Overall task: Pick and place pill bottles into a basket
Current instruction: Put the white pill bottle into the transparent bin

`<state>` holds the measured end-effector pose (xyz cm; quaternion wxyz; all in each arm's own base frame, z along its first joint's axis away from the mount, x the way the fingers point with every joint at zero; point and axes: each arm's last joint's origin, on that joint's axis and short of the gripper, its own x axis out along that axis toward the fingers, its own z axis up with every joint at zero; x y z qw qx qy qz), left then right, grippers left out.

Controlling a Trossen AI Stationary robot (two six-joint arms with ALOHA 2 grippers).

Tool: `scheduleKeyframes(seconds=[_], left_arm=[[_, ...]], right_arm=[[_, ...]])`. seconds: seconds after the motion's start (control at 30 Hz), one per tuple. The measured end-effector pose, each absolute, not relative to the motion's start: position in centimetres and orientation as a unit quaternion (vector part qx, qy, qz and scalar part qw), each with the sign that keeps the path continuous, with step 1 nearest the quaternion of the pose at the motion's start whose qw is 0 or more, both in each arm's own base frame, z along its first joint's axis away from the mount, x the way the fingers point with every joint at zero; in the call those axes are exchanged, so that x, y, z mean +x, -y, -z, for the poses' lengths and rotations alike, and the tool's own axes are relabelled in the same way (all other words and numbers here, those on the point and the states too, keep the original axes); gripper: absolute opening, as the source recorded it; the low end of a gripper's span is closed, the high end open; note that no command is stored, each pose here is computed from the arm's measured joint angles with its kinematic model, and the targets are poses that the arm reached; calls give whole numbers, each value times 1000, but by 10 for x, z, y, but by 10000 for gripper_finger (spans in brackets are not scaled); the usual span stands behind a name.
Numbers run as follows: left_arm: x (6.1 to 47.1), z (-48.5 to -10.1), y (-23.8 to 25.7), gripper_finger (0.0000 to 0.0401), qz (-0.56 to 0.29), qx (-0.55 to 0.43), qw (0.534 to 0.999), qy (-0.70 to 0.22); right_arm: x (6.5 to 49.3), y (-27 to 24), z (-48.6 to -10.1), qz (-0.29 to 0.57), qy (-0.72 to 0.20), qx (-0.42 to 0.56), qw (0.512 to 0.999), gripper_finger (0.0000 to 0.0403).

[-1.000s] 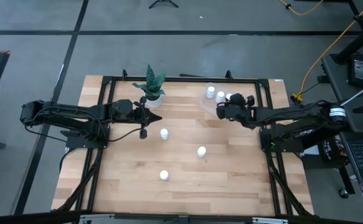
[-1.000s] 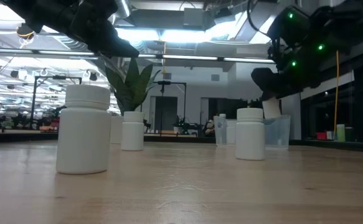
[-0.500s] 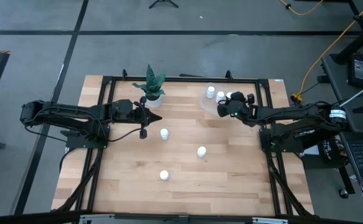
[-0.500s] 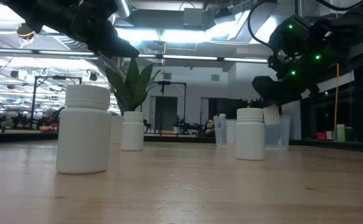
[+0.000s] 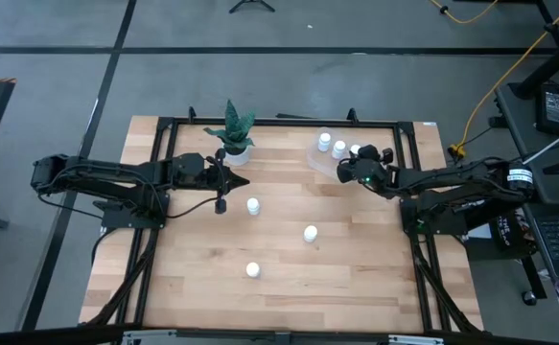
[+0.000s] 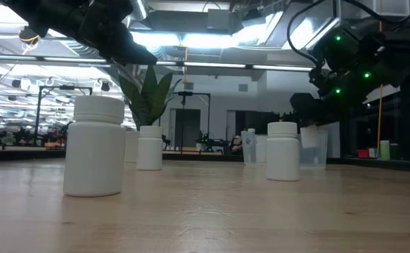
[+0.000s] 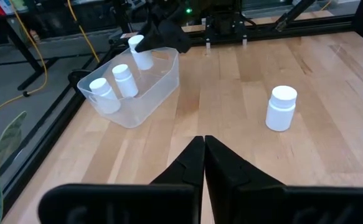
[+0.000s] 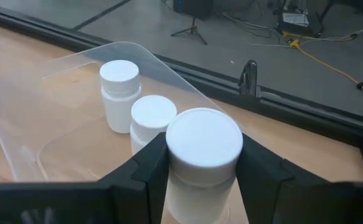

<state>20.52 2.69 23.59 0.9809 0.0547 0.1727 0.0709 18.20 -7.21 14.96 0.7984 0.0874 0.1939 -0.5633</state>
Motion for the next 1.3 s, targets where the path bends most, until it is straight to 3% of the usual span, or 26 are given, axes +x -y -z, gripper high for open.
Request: scheduleKeyframes(seconds=[1.3], left_arm=[[206, -238, -27, 8, -73, 57, 983, -159]], right_arm=[[192, 84, -126, 589, -203, 91, 777, 147]])
